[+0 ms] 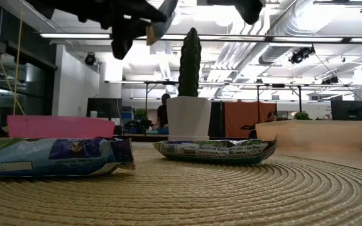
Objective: Pick and place Granola Bars by type
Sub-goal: Put the yellow granola bar into the orange bin
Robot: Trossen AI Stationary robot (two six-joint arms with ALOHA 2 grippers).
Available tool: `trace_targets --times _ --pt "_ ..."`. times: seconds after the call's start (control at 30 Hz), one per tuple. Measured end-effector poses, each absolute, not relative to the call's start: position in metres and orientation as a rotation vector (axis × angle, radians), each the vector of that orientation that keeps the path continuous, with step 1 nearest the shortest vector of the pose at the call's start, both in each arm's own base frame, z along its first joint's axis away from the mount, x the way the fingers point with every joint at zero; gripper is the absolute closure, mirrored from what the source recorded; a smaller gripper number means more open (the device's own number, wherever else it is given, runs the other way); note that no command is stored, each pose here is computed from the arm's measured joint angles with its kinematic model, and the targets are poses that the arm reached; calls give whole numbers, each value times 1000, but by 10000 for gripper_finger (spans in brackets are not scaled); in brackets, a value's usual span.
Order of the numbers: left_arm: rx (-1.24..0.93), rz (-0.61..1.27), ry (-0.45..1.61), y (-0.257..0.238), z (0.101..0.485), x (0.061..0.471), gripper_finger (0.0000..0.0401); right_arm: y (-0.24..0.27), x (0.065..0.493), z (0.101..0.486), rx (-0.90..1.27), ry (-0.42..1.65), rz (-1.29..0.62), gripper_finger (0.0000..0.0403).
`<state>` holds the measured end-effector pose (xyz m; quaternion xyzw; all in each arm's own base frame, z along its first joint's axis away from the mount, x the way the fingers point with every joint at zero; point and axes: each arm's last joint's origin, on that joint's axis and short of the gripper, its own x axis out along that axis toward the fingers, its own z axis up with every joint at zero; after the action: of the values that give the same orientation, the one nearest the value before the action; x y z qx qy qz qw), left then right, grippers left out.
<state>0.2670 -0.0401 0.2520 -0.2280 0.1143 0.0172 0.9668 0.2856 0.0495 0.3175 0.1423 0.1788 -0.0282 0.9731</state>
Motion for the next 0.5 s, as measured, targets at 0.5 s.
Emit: trace_targets --times 0.5 --pt "-257 40 38 -39 270 270 307 24 295 338 231 147 -2 199"
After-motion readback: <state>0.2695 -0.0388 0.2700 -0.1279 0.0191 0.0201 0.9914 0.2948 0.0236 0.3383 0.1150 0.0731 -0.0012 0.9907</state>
